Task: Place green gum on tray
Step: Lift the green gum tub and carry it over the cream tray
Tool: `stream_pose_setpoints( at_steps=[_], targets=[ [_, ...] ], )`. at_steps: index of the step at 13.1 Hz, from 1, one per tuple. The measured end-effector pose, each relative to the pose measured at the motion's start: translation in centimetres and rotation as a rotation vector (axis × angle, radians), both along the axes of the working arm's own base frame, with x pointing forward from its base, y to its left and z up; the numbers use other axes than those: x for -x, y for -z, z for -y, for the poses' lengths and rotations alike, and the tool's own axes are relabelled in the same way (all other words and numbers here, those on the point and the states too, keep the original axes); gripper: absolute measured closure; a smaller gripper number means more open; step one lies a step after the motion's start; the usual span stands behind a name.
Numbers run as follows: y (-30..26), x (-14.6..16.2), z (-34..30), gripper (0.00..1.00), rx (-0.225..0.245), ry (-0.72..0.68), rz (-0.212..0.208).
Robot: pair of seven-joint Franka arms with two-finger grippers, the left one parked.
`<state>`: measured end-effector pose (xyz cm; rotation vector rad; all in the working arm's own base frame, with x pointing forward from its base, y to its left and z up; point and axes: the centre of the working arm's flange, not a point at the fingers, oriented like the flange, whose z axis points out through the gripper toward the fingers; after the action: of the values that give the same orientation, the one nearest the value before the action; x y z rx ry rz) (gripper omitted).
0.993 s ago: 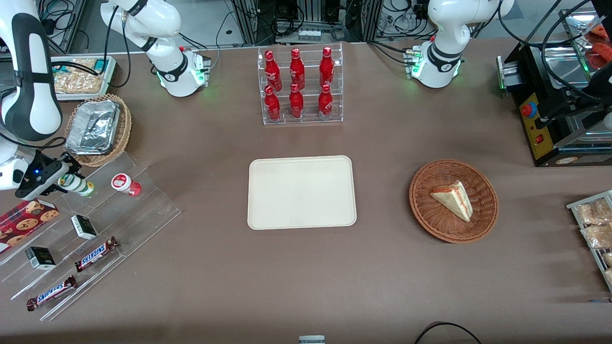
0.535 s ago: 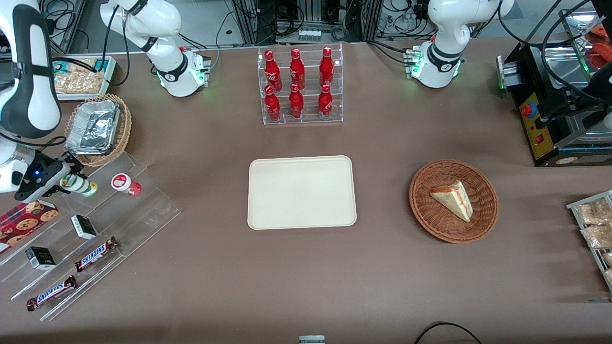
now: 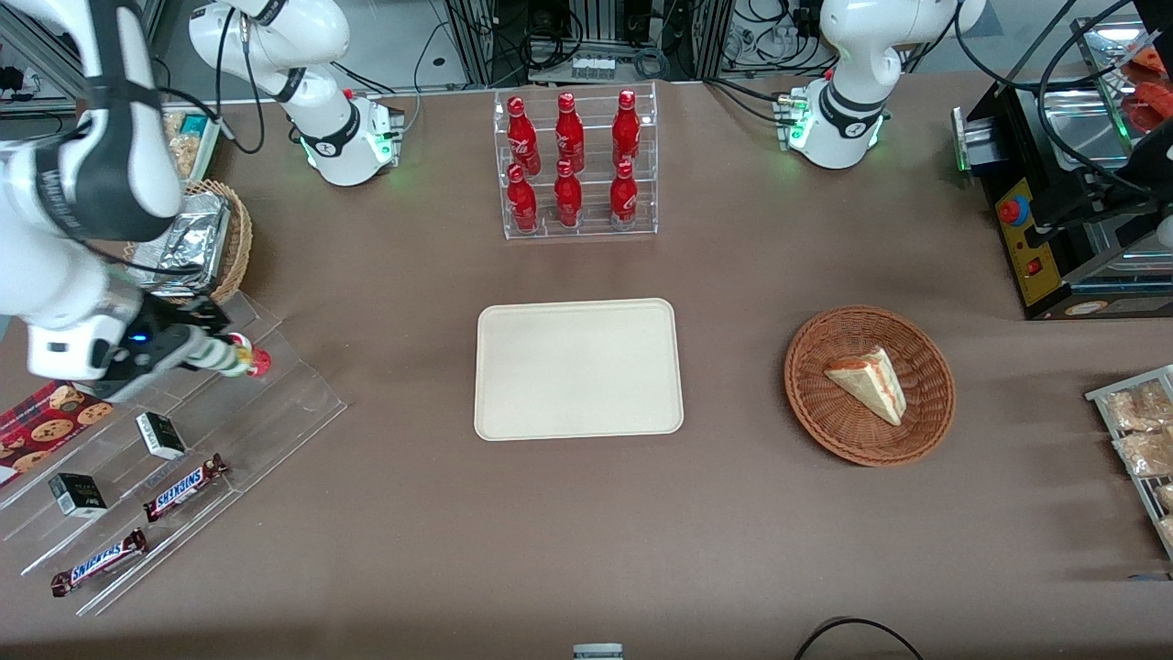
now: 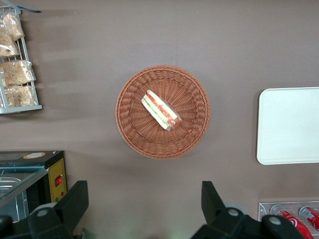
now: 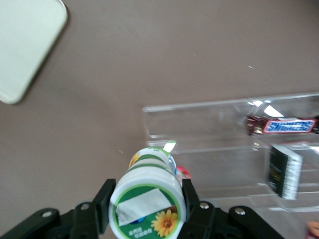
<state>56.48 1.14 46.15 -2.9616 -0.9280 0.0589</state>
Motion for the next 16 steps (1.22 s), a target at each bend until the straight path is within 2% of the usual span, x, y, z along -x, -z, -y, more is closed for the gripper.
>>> stream_pose_setpoints(
  at_steps=[4,8,10,16],
  targets=[
    [1.1,-0.2,-10.5,0.41,0.022,0.138,-0.019],
    [3.8,-2.3,-18.7,0.41,-0.006,0.272,-0.054],
    [5.1,-3.1,-22.8,0.41,0.009,0.332,-0.056],
    [9.0,-0.3,-34.8,0.41,0.065,0.506,-0.067]
  ],
)
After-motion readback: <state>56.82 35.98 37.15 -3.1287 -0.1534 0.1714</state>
